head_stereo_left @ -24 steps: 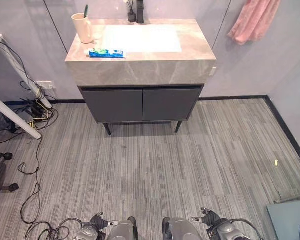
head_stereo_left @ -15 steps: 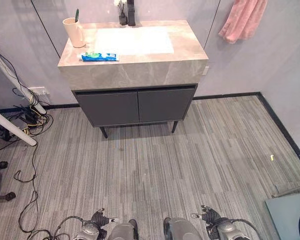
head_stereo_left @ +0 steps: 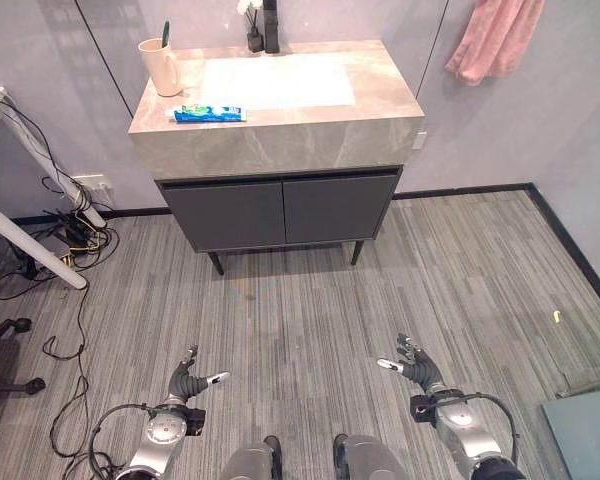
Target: Put brush and paste in cup on sink, flatten towel.
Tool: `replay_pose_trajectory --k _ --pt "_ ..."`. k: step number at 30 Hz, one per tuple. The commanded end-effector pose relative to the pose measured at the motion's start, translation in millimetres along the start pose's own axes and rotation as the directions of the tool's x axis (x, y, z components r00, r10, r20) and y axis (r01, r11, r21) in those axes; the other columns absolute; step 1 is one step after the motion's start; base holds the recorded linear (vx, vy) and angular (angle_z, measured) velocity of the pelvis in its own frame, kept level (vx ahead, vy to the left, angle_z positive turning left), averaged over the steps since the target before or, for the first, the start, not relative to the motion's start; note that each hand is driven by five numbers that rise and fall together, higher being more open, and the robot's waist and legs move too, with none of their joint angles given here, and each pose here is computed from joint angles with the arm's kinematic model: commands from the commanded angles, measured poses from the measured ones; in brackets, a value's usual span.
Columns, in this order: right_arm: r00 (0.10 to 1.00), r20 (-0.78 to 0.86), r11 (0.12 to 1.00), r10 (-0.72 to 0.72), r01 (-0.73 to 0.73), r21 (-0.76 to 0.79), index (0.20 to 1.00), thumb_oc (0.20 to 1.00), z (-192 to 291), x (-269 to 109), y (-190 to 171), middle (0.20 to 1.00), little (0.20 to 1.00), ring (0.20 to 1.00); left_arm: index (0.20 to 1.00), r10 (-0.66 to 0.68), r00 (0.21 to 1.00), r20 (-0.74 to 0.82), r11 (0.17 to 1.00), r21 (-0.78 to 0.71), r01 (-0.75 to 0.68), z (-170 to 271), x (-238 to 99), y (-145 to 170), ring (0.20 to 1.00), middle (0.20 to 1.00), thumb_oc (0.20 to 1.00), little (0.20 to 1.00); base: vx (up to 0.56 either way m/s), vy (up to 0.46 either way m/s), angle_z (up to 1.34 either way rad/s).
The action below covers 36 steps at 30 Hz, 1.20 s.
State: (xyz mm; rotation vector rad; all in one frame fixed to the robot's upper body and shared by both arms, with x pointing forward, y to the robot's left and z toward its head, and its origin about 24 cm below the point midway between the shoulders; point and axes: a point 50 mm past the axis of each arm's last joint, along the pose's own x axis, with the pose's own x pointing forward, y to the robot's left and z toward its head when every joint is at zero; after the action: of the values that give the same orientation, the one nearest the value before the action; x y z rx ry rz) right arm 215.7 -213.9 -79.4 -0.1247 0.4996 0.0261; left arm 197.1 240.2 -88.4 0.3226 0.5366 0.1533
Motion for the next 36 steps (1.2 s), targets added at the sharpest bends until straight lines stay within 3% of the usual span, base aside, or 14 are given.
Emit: replay_pose_trajectory --k 1,10,13,20,36 --pt "0.997 0.074 1.000 -0.007 0.008 -0.003 1.000 1.000 14.8 2.9 -4.3 1.000 1.000 1.000 1.000 0.037 0.996 0.079 0.999 -0.002 -0.037 17.3 6.8 9.9 1.000 1.000 1.000 1.000 0.00 0.000 0.00" --pt "0.999 0.035 0.999 -0.013 0.015 -0.052 1.000 1.000 8.8 3.4 -5.9 1.000 1.000 1.000 1.000 0.037 0.998 0.043 0.999 0.020 -0.038 11.2 7.3 6.1 1.000 1.000 1.000 1.000 0.01 -0.051 0.00" --pt "0.996 -0.034 0.994 -0.078 0.080 0.077 1.000 1.000 -4.8 3.1 -10.0 1.000 1.000 1.000 1.000 -0.002 1.000 0.019 1.000 0.012 0.002 11.6 10.4 -6.9 1.000 1.000 1.000 1.000 0.06 -0.184 -0.04" --pt "0.981 -0.068 0.982 -0.180 0.184 0.041 1.000 1.000 -7.5 2.1 -30.0 1.000 1.000 1.000 1.000 -0.029 0.998 0.052 1.000 0.014 0.028 22.2 13.1 -22.1 1.000 1.000 1.000 1.000 0.17 -0.012 0.26" --pt "0.993 -0.044 0.994 -0.105 0.106 0.018 1.000 1.000 -2.5 5.5 -7.7 1.000 1.000 1.000 1.000 -0.016 0.998 0.067 0.996 0.094 0.010 16.0 5.1 0.8 1.000 1.000 1.000 1.000 0.36 0.208 -0.20"
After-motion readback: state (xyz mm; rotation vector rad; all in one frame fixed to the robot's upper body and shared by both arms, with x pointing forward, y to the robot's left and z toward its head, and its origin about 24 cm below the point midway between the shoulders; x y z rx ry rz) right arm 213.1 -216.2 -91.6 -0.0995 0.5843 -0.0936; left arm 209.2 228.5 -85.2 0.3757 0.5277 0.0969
